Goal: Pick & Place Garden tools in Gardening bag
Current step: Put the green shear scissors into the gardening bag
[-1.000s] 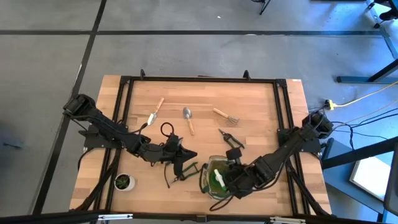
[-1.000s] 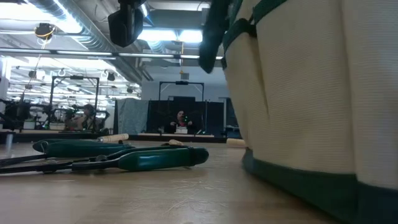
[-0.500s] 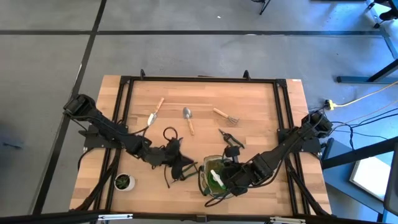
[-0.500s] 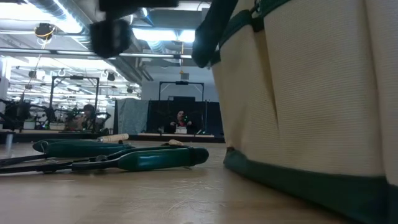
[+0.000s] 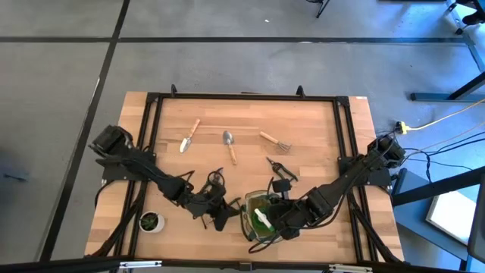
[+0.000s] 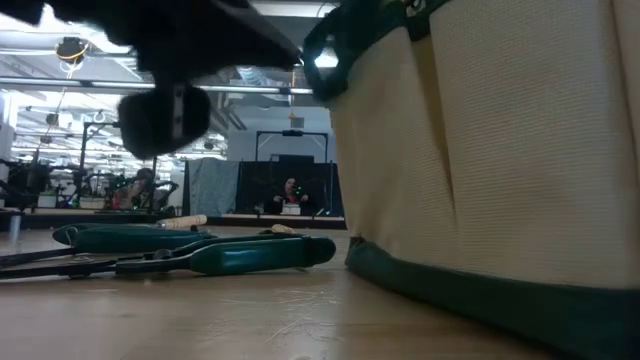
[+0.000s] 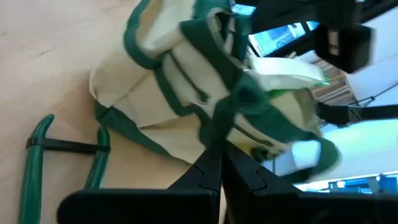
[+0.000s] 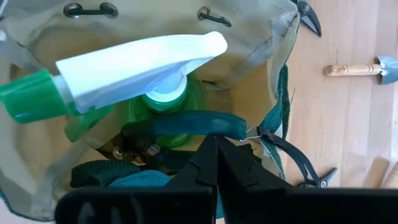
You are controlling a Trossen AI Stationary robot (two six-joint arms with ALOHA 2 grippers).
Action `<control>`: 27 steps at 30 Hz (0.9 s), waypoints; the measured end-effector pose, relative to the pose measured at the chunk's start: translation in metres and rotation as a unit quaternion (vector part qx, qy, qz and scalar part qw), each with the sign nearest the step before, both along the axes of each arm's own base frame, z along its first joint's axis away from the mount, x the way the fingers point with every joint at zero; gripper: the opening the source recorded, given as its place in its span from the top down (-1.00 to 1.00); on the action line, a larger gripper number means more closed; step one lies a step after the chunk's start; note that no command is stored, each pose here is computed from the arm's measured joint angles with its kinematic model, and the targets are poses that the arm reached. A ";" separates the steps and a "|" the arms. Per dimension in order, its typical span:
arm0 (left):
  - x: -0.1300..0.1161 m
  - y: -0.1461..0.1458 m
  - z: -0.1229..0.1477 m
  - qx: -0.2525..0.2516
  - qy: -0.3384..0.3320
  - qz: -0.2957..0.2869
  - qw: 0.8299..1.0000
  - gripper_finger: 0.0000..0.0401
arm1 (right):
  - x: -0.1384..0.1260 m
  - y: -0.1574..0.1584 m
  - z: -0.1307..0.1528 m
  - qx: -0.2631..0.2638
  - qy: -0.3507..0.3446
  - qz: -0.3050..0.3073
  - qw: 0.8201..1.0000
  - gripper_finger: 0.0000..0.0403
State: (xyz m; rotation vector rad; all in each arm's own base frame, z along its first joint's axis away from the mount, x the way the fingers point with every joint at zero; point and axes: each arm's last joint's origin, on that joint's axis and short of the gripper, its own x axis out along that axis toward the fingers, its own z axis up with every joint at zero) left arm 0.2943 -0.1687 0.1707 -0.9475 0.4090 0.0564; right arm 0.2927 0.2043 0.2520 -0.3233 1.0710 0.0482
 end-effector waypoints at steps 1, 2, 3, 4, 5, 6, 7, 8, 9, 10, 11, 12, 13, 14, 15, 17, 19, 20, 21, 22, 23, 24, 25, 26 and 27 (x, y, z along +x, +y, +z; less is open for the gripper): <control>0.001 0.000 -0.003 -0.003 0.000 0.003 1.000 1.00 | 0.000 0.000 0.000 0.002 -0.001 -0.003 1.000 1.00; 0.002 -0.001 -0.006 -0.004 0.003 0.008 1.000 1.00 | 0.000 0.000 0.000 0.005 -0.003 -0.008 1.000 1.00; 0.003 -0.001 -0.009 -0.006 0.006 0.011 1.000 0.99 | 0.000 0.000 0.000 0.007 -0.003 -0.010 1.000 1.00; 0.003 -0.001 -0.011 -0.005 0.009 0.013 1.000 0.99 | 0.000 0.000 0.000 0.008 -0.003 -0.013 1.000 1.00; 0.003 -0.001 -0.012 -0.003 0.012 0.013 1.000 0.99 | 0.000 0.000 0.000 0.010 -0.004 -0.016 1.000 1.00; 0.003 -0.001 -0.013 -0.004 0.012 0.014 1.000 0.99 | 0.000 0.000 0.000 0.011 -0.004 -0.018 1.000 1.00; 0.004 -0.001 -0.013 -0.006 0.013 0.015 1.000 0.99 | 0.000 0.000 0.000 0.013 -0.005 -0.020 1.000 1.00; 0.004 0.000 -0.013 -0.007 0.012 0.017 1.000 1.00 | 0.000 0.000 0.000 0.014 -0.005 -0.021 1.000 1.00; 0.004 0.000 -0.013 -0.007 0.011 0.017 1.000 1.00 | 0.001 0.001 0.000 0.015 -0.007 -0.021 1.000 1.00; 0.005 0.001 -0.013 -0.008 0.009 0.019 1.000 0.99 | 0.001 0.001 0.001 0.017 -0.010 -0.021 1.000 1.00; 0.006 0.002 -0.011 -0.009 0.003 0.020 1.000 0.99 | 0.002 0.002 0.001 0.021 -0.014 -0.021 0.999 1.00; 0.008 0.003 -0.010 -0.011 -0.004 0.020 1.000 0.99 | 0.003 0.002 0.001 0.023 -0.017 -0.021 0.999 1.00; 0.010 0.004 -0.008 -0.010 -0.007 0.019 1.000 0.99 | 0.003 0.002 0.001 0.026 -0.021 -0.021 0.999 1.00; 0.012 0.005 -0.006 -0.007 -0.010 0.018 1.000 0.99 | 0.004 0.003 0.002 0.029 -0.026 -0.021 0.999 1.00; 0.015 0.007 -0.004 -0.005 -0.013 0.018 1.000 1.00 | 0.005 0.003 0.002 0.032 -0.029 -0.021 0.999 1.00; 0.021 0.009 0.002 0.000 -0.021 0.015 1.000 0.99 | 0.006 0.004 0.003 0.036 -0.034 -0.020 0.999 1.00; 0.026 0.011 0.007 0.010 -0.022 0.013 1.000 0.99 | 0.007 0.004 0.001 0.037 -0.036 -0.022 0.998 1.00; 0.028 0.012 0.008 0.014 -0.020 0.010 1.000 0.99 | 0.008 0.004 0.000 0.036 -0.033 -0.022 0.999 1.00; 0.029 0.012 0.009 0.016 -0.017 0.008 1.000 1.00 | 0.008 0.004 -0.001 0.034 -0.030 -0.022 0.999 1.00; 0.030 0.013 0.009 0.017 -0.012 0.008 1.000 1.00 | 0.008 0.004 -0.002 0.033 -0.027 -0.021 0.999 1.00; 0.030 0.014 0.009 0.018 -0.008 0.008 1.000 1.00 | 0.008 0.005 -0.003 0.034 -0.026 -0.021 0.999 1.00; 0.029 0.014 0.007 0.020 0.000 0.009 1.000 0.99 | 0.007 0.004 -0.003 0.031 -0.023 -0.021 0.999 1.00; 0.029 0.014 0.005 0.021 0.008 0.009 1.000 0.99 | 0.007 0.004 -0.003 0.028 -0.018 -0.021 0.999 1.00; 0.028 0.013 0.004 0.020 0.016 0.009 1.000 0.99 | 0.006 0.003 -0.004 0.024 -0.012 -0.021 0.999 1.00; 0.027 0.013 0.002 0.020 0.024 0.010 0.999 0.99 | 0.005 0.002 -0.004 0.020 -0.007 -0.022 1.000 1.00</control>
